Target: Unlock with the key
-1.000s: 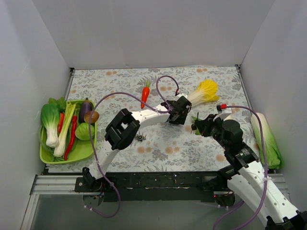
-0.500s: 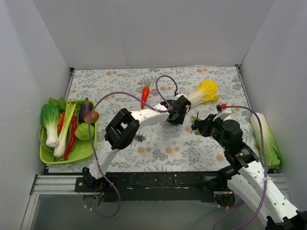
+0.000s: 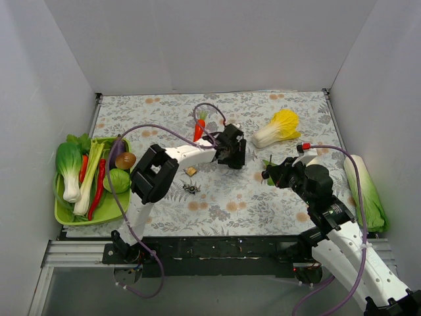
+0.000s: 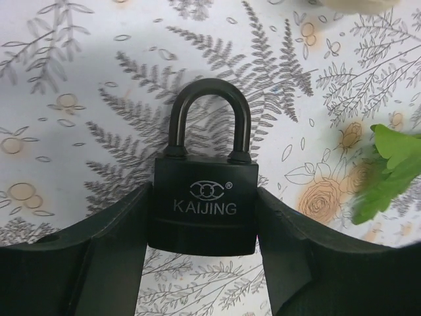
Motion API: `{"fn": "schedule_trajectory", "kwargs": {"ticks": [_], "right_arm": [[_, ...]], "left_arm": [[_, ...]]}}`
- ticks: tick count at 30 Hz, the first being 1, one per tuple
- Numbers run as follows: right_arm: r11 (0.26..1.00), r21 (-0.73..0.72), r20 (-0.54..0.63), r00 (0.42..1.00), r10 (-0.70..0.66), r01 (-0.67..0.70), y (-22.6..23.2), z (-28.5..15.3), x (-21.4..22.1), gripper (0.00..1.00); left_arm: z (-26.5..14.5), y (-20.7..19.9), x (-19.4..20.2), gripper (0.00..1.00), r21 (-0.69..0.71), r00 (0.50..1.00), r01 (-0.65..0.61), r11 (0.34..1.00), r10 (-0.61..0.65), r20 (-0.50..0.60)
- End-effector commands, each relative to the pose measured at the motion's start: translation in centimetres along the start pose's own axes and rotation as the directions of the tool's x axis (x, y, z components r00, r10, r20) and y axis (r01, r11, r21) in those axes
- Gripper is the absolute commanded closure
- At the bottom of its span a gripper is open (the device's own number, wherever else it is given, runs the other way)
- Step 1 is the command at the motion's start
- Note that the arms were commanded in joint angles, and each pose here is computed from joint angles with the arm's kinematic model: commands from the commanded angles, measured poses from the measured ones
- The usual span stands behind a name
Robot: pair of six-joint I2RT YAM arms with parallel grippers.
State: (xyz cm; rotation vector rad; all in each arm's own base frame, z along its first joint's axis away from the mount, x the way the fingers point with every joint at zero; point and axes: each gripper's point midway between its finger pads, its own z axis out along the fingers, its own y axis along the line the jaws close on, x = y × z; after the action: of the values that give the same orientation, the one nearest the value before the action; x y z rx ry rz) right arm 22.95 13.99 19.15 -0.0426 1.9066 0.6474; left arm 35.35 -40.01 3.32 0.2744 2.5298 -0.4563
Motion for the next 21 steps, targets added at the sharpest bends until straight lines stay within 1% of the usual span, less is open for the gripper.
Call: {"fn": "schedule_trajectory", "kwargs": {"ticks": [1, 2, 4, 5, 6, 7, 8, 10, 12, 13, 14, 15, 17, 18, 19, 20, 21], "right_arm": [[0.999, -0.044, 0.025, 1.000, -0.005, 0.006, 0.8, -0.1, -0.7, 0.99], [0.999, -0.048, 0.023, 1.000, 0.005, -0.004, 0.9, 0.0, -0.5, 0.99], [0.996, -0.092, -0.007, 1.000, 0.015, -0.015, 1.7, 0.2, 0.0, 0.99], [0.994, -0.106, -0.011, 1.000, 0.027, -0.028, 2.0, 0.4, 0.1, 0.99], [0.993, -0.110, -0.029, 0.999, 0.033, -0.036, 2.1, 0.8, 0.5, 0.99], [0.990, -0.135, -0.043, 0.998, 0.037, -0.043, 2.6, 0.8, 0.7, 0.99], [0.988, -0.146, -0.053, 0.997, 0.047, -0.054, 2.9, 1.2, 0.8, 0.99], [0.982, -0.181, -0.072, 0.996, 0.047, -0.060, 3.9, 1.5, 1.2, 0.99], [0.979, -0.193, -0.101, 0.994, 0.052, -0.070, 4.7, 2.2, 1.6, 0.99], [0.973, -0.222, -0.105, 0.994, 0.043, -0.066, 5.7, 2.4, 1.7, 0.99], [0.973, -0.216, -0.139, 0.989, 0.046, -0.075, 6.0, 3.0, 2.5, 0.99], [0.970, -0.233, -0.138, 0.989, 0.044, -0.075, 6.8, 3.4, 2.3, 0.99], [0.959, -0.271, -0.172, 0.984, 0.033, -0.079, 8.5, 3.8, 3.2, 0.99], [0.958, -0.268, -0.215, 0.976, 0.038, -0.096, 8.9, 4.5, 4.3, 0.99], [0.944, -0.311, -0.216, 0.976, 0.040, -0.107, 10.2, 4.6, 4.1, 0.99], [0.941, -0.312, -0.251, 0.967, 0.048, -0.127, 10.6, 5.2, 5.0, 0.99], [0.935, -0.329, -0.256, 0.965, 0.049, -0.134, 11.1, 5.5, 5.1, 0.99]], "left_arm": [[-3.0, -0.5, -1.7, 1.00, 0.198, 0.978, 0.208, 0.958, -0.201, -0.054], [-3.6, -0.7, -2.6, 1.00, 0.224, 0.976, 0.219, 0.950, -0.217, -0.033], [-5.3, -0.3, -3.4, 1.00, 0.269, 0.963, 0.266, 0.926, -0.267, -0.033], [-5.9, -0.6, -4.3, 1.00, 0.305, 0.950, 0.303, 0.903, -0.312, -0.020], [-6.3, 0.0, -4.6, 1.00, 0.320, 0.940, 0.330, 0.888, -0.342, -0.021], [-7.5, -0.2, -4.9, 1.00, 0.370, 0.933, 0.338, 0.865, -0.358, -0.016], [-8.0, -0.1, -5.0, 1.00, 0.388, 0.916, 0.380, 0.840, -0.400, -0.030], [-9.1, 0.4, -5.6, 1.00, 0.427, 0.897, 0.408, 0.807, -0.441, -0.023], [-10.6, 0.7, -6.2, 1.00, 0.474, 0.870, 0.433, 0.767, -0.493, 0.002], [-11.3, 0.5, -6.9, 1.00, 0.511, 0.860, 0.426, 0.747, -0.510, 0.028], [-12.2, 0.9, -6.6, 1.00, 0.527, 0.849, 0.433, 0.732, -0.527, 0.033], [-12.6, 1.0, -6.7, 1.00, 0.541, 0.831, 0.456, 0.707, -0.556, 0.026], [-13.7, 1.0, -7.2, 1.00, 0.568, 0.816, 0.455, 0.685, -0.576, 0.042], [-14.3, 1.6, -7.1, 1.00, 0.569, 0.807, 0.462, 0.681, -0.589, 0.049], [-14.8, 1.7, -7.2, 1.00, 0.577, 0.804, 0.454, 0.678, -0.592, 0.063], [-15.1, 1.9, -7.2, 1.00, 0.580, 0.800, 0.450, 0.679, -0.595, 0.076], [-15.8, 2.1, -7.1, 1.00, 0.588, 0.796, 0.441, 0.678, -0.598, 0.092]]}}
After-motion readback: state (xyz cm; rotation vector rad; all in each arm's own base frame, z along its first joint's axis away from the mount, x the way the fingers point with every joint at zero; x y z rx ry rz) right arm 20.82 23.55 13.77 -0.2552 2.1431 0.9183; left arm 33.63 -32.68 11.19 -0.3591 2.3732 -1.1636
